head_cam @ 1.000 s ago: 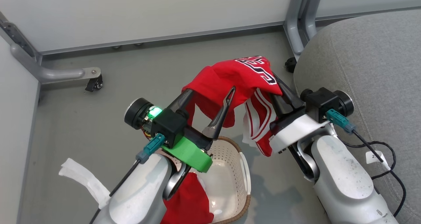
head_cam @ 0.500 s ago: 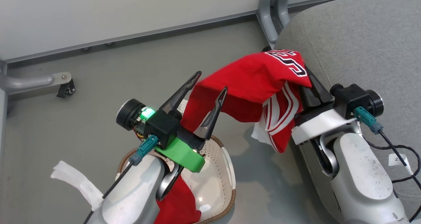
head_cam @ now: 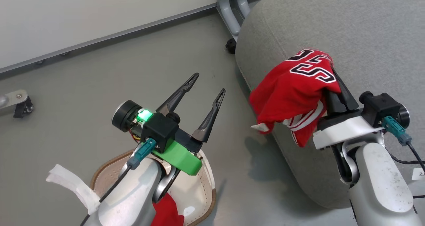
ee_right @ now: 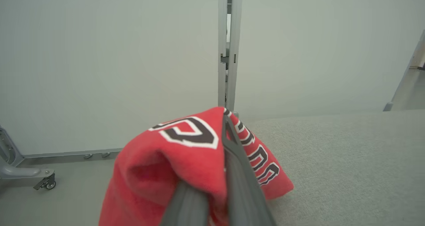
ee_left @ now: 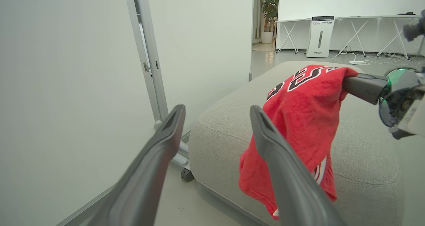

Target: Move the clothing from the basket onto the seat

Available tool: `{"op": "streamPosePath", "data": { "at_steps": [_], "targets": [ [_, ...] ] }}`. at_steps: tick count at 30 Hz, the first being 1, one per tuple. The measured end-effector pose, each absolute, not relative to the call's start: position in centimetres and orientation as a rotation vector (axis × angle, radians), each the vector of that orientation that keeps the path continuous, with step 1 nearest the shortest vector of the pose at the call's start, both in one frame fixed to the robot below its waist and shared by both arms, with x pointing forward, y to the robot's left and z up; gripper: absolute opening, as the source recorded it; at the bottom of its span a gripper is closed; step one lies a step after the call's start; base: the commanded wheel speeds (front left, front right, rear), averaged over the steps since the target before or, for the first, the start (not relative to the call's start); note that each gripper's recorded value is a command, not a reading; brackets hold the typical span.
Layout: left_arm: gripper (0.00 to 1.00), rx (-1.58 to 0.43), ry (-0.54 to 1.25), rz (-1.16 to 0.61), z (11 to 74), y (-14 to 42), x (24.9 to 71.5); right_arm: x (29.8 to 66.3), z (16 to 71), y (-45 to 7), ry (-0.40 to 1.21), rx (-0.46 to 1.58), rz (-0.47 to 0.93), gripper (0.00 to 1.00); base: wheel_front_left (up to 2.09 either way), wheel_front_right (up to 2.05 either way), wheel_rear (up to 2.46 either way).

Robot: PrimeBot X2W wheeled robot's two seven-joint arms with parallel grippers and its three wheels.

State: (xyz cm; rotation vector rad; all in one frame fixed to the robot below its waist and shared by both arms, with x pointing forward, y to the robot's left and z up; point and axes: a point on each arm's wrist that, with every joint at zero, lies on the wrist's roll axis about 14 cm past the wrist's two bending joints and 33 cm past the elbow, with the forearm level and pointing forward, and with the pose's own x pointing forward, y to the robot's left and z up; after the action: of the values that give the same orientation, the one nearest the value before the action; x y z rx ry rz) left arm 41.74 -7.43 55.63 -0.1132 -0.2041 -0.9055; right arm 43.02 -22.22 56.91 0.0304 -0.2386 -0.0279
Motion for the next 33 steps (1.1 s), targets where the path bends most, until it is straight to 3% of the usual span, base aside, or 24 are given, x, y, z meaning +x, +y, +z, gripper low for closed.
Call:
{"op": "streamPosePath", "data": {
  "at_steps": [7, 18, 33],
  "targets": [
    [1.0, -0.125, -0.19, -0.981, 54.8, -9.8, 41.3, 40.2, 55.7, -26.9, -0.209, 0.034, -0.173, 0.0, 0.0, 0.0, 0.0],
    [1.0, -0.151, -0.168, -1.038, 53.8, -11.7, 41.0, 38.5, 55.7, -29.6, -0.216, 0.042, -0.259, 0.0, 0.0, 0.0, 0.0],
    [1.0, -0.169, -0.144, -1.057, 51.2, -11.7, 43.4, 46.5, 63.3, -31.1, -0.414, -0.112, -0.259, 0.0, 0.0, 0.0, 0.0]
  ]
}}
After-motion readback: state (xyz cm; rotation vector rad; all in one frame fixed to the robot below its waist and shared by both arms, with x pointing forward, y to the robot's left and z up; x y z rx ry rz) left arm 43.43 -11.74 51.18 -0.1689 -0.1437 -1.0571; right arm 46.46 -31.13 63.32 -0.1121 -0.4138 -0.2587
